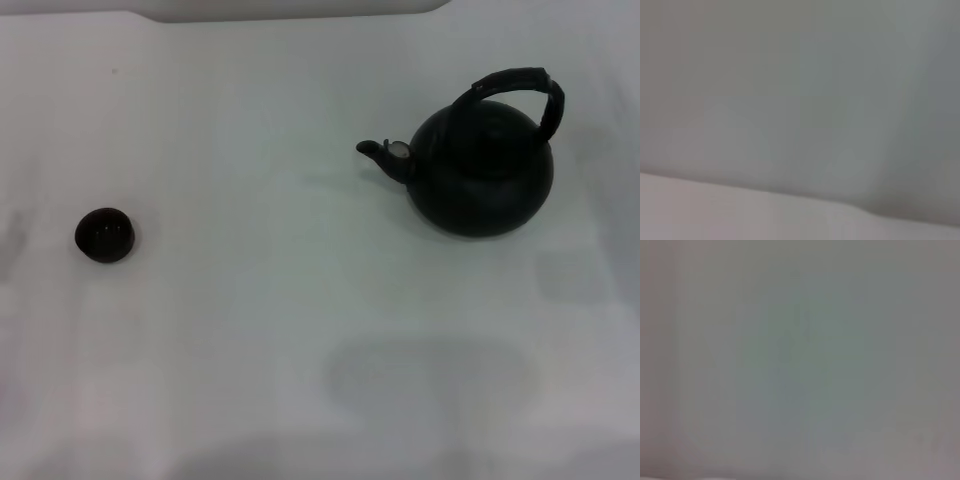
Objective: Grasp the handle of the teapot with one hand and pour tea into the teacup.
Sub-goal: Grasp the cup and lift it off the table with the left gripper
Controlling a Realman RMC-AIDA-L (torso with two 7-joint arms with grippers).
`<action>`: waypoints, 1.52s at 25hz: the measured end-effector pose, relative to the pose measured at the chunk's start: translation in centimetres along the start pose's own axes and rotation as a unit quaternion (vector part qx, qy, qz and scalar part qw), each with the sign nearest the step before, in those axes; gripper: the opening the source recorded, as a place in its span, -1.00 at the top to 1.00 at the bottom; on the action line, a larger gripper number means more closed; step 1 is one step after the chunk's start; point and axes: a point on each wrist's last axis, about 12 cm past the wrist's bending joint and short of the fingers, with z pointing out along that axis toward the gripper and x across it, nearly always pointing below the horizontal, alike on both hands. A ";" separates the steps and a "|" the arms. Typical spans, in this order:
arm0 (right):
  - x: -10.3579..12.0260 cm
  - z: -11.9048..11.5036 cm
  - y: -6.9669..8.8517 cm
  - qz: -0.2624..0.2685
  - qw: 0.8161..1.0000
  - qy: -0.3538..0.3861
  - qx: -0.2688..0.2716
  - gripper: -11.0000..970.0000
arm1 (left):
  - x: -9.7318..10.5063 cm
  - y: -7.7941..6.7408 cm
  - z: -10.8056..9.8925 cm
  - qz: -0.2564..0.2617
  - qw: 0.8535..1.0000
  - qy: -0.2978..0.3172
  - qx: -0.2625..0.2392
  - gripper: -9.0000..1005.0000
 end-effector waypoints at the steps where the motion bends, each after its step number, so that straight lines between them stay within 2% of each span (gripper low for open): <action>1: 0.0 0.0 0.0 0.000 1.000 0.001 0.000 -0.74 | -0.1 -0.5 0.4 0.004 1.000 0.006 0.002 -0.61; 6: 0.2 0.2 0.0 0.000 1.000 0.012 0.003 -0.74 | -0.1 -3.1 2.4 0.013 0.999 0.034 0.028 -0.61; 7: 0.2 0.2 0.0 0.000 1.000 0.013 0.003 -0.74 | -0.1 -3.1 2.4 0.013 0.999 0.034 0.028 -0.61; 11: 0.2 0.3 0.0 0.000 1.000 0.014 0.003 -0.74 | 0.4 -5.4 4.1 0.030 0.994 0.085 0.054 -0.61; 16: 0.2 0.2 0.0 0.000 1.000 0.014 0.003 -0.74 | 0.7 -7.0 4.7 0.030 0.992 0.105 0.069 -0.64; 22: 0.4 0.0 -0.1 0.000 1.000 0.016 0.005 -0.74 | 0.9 -7.7 4.6 0.015 0.991 0.111 0.076 -0.73; 28: 0.3 0.0 -0.1 0.000 1.000 0.014 0.005 -0.73 | 1.4 -7.9 4.4 0.010 0.989 0.129 0.071 -0.75; 38: 0.3 0.1 -0.2 0.000 1.000 0.014 0.007 -0.74 | 1.9 -7.6 4.2 0.003 0.989 0.139 0.052 -0.75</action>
